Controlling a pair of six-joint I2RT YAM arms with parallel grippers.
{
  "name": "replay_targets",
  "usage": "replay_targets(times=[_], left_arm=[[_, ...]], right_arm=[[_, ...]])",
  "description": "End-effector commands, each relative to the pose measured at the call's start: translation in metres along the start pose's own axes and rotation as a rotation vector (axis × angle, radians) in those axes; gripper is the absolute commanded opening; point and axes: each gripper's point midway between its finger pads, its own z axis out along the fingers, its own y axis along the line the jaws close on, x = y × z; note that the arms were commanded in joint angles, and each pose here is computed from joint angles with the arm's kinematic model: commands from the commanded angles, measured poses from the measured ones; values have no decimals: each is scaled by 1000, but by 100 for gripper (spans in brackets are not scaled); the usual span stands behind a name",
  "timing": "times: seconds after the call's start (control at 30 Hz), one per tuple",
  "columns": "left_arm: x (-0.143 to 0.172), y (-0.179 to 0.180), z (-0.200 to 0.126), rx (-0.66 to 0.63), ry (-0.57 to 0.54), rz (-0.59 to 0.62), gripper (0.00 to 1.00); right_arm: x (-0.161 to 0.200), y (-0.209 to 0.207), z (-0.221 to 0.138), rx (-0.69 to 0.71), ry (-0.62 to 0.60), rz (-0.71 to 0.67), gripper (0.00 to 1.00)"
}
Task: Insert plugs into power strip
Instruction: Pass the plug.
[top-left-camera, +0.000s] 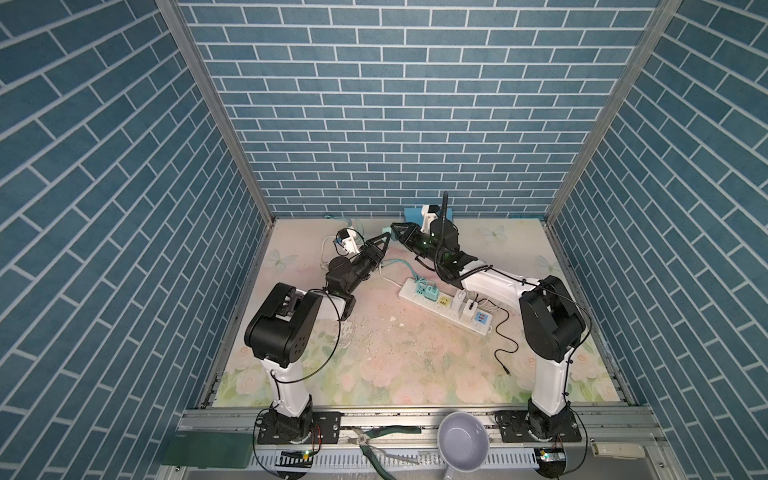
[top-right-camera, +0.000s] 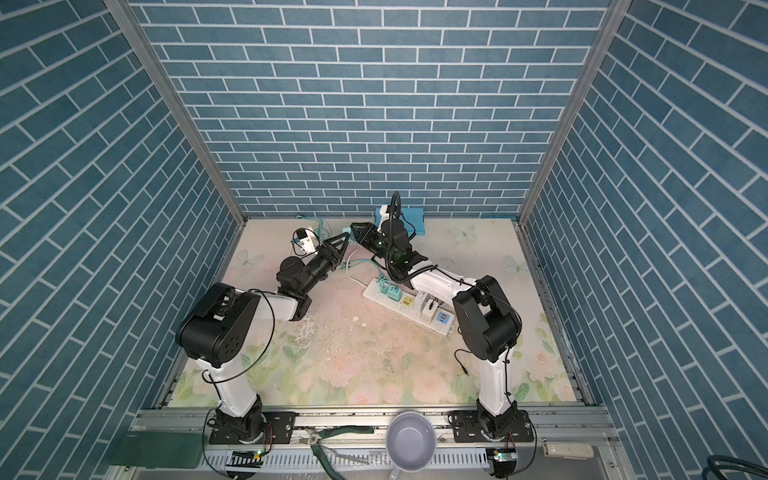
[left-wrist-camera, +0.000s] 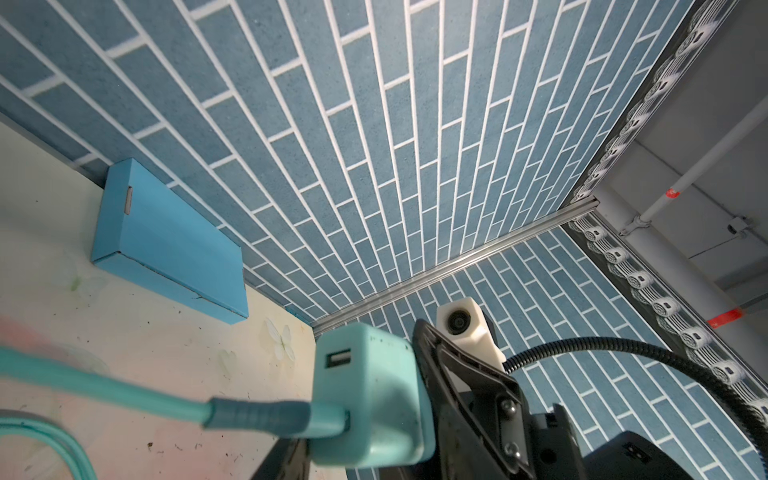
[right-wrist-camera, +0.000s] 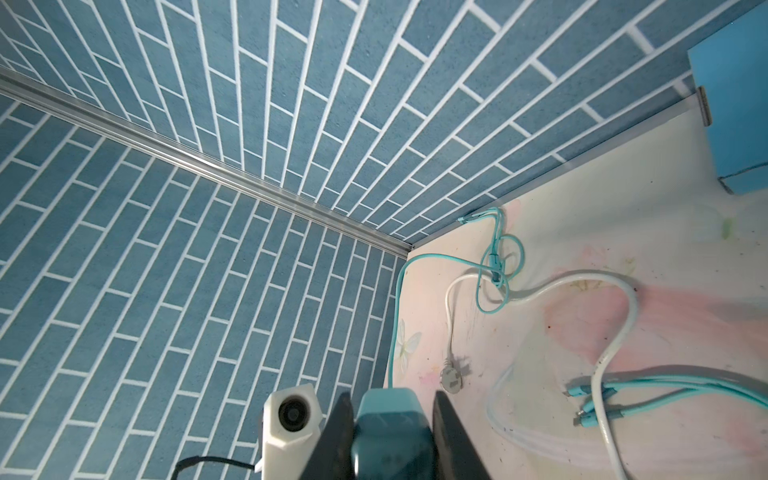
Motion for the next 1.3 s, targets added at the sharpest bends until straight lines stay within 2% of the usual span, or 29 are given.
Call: replay_targets(times=[0.0, 0.07, 0.33, 0.5, 0.83, 1.03, 1.2, 1.23, 1.27], left_arm=[[-18, -42, 6, 118, -50, 54, 46], [-17, -43, 11, 127, -40, 37, 43], [-20, -52, 17, 151, -49, 42, 44], [-18, -54, 20, 163, -31, 51, 31], [-2, -44, 23, 151, 21, 38, 23], [-4, -56, 26, 180, 22, 44, 21], [2, -56, 28, 187, 50, 37, 23], [4, -60, 28, 197, 59, 45, 30], [5, -61, 28, 198, 61, 46, 42]], right_arm=[[-2, 7, -10, -20, -4, 23, 0], [-1, 8, -9, -26, 10, 17, 0], [9, 5, -3, -47, 43, 36, 0], [14, 7, -7, -54, 66, 19, 0], [22, 5, -10, -78, 110, 9, 0], [22, 4, -13, -91, 117, 9, 12], [26, 6, -12, -113, 144, 26, 5], [27, 8, -11, -126, 159, 33, 2], [27, 10, -11, -140, 165, 35, 0]])
